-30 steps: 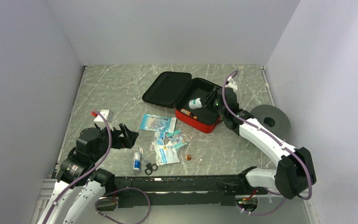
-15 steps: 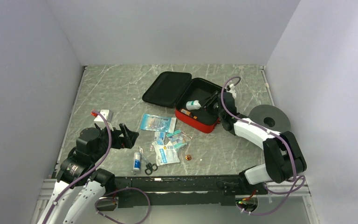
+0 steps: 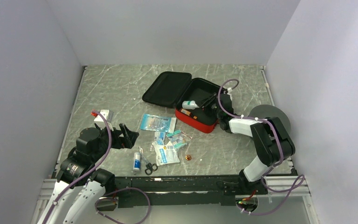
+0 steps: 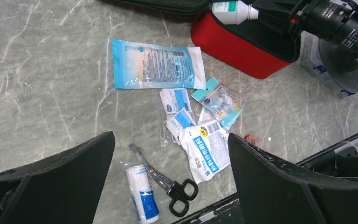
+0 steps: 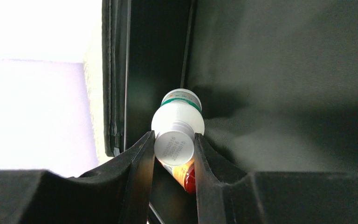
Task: Organize the medicine kit
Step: Place the pill bottle in the medicine box.
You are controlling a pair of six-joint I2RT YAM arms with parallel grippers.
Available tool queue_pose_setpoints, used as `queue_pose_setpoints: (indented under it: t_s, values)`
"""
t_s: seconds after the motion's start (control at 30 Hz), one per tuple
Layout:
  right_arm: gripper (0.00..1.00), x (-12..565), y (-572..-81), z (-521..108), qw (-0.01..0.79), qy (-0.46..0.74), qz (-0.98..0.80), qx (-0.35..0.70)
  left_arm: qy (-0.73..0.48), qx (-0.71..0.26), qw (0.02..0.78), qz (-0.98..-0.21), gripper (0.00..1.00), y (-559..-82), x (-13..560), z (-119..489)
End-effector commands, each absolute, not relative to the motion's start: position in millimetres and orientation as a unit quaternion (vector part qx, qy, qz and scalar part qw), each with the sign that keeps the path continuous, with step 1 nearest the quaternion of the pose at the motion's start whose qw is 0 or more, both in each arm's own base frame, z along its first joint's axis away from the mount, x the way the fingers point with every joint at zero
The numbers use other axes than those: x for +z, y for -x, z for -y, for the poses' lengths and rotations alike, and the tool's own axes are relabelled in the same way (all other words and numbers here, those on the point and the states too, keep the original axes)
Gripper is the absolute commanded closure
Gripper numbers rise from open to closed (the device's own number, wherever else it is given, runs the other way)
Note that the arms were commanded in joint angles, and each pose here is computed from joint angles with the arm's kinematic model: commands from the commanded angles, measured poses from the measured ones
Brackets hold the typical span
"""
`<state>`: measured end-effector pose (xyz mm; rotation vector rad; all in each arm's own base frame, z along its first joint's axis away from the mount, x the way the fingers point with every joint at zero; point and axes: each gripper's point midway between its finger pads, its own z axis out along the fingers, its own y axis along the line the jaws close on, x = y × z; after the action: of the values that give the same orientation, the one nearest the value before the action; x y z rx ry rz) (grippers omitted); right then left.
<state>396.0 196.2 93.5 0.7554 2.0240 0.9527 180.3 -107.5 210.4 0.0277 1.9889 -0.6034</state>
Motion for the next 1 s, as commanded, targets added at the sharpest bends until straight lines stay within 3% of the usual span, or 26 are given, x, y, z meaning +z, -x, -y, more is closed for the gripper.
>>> queue_pose_setpoints:
  t_s: [0.0,0.27,0.6,0.87,0.97]
  values:
    - [1.0,112,-400,-215,0.385,-0.254,-0.779,0.425,-0.019,-0.268,0.524,-0.808,0.01,-180,231,112]
    - [1.0,88,-386,-225,0.339,-0.243,-0.797,0.437,-0.016,-0.267,0.526,-0.807,0.01,-180,231,111]
    - [1.0,83,-371,-215,0.336,-0.218,-0.825,0.398,-0.015,-0.266,0.526,-0.808,0.01,-181,231,111]
    - [0.55,90,-367,-204,0.352,-0.194,-0.843,0.357,-0.013,-0.263,0.525,-0.809,0.01,-181,230,110]
    - [0.43,99,-367,-200,0.363,-0.185,-0.845,0.346,-0.012,-0.263,0.525,-0.809,0.01,-182,230,110]
